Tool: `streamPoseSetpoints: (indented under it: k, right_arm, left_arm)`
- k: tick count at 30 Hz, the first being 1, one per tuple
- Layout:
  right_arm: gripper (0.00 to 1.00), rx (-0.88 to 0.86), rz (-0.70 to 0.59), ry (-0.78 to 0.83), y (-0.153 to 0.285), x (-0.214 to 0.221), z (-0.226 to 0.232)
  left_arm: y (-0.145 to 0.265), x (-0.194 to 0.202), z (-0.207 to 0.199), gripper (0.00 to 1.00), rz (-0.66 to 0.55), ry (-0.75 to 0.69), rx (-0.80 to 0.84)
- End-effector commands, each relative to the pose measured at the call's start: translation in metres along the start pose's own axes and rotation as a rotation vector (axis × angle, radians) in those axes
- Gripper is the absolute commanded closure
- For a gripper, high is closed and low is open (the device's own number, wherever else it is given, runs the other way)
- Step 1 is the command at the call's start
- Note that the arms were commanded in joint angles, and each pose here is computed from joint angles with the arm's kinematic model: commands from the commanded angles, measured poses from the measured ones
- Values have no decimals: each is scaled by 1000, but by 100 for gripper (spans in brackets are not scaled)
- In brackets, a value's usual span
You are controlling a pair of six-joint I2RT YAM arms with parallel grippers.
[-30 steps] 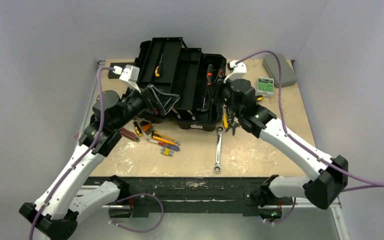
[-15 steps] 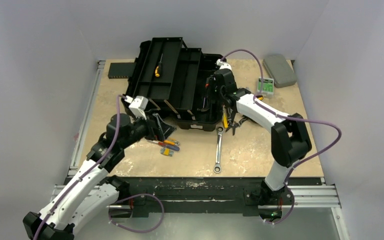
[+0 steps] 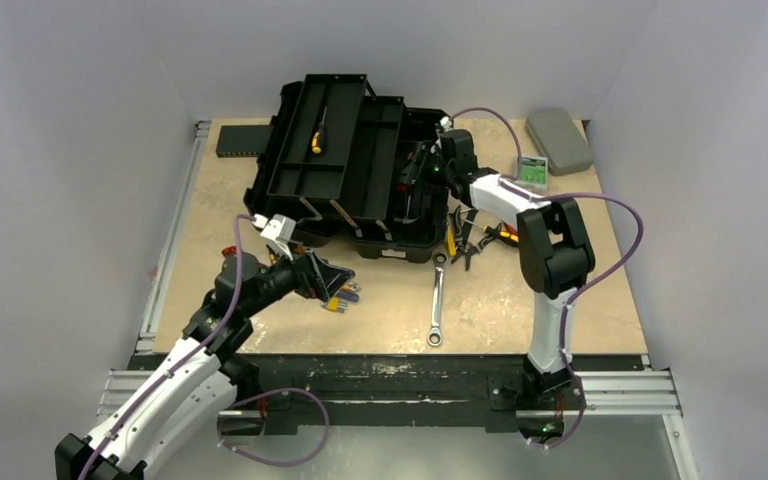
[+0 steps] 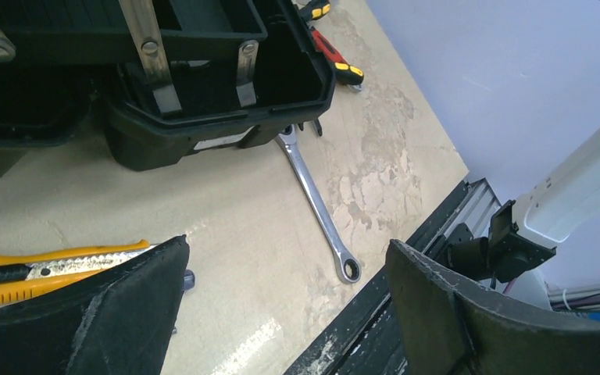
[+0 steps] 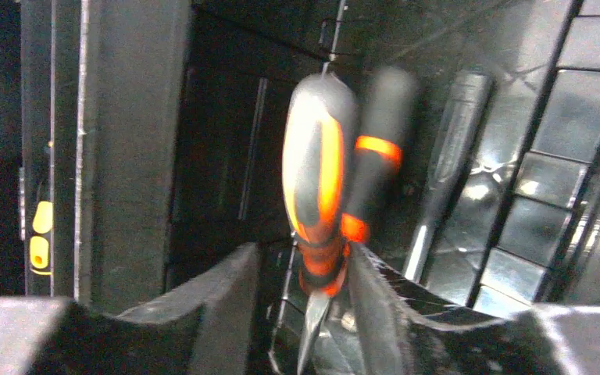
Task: Pack the tool kit
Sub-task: Place the pliers in the toolbox.
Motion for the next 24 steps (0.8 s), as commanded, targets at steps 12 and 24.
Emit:
streamPoseSetpoints:
  k: [12, 24]
  right_arm:
    - [47, -3, -240, 148, 107, -42, 48]
    - [45, 378, -338, 336, 221, 13, -29]
  left_arm:
    - [-24, -15, -16, 8, -63, -97, 167]
    - [-40, 4, -14, 8, 5, -237, 134]
Point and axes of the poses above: each gripper's point midway between its finger pads, its own y axis back along the fingers, its own z axis along the line the jaws close on, x = y × z, the point moved 5 cm from there along y, back along the fingers, and after that the axes turned 6 degrees about -y, right-handed, at the moved point
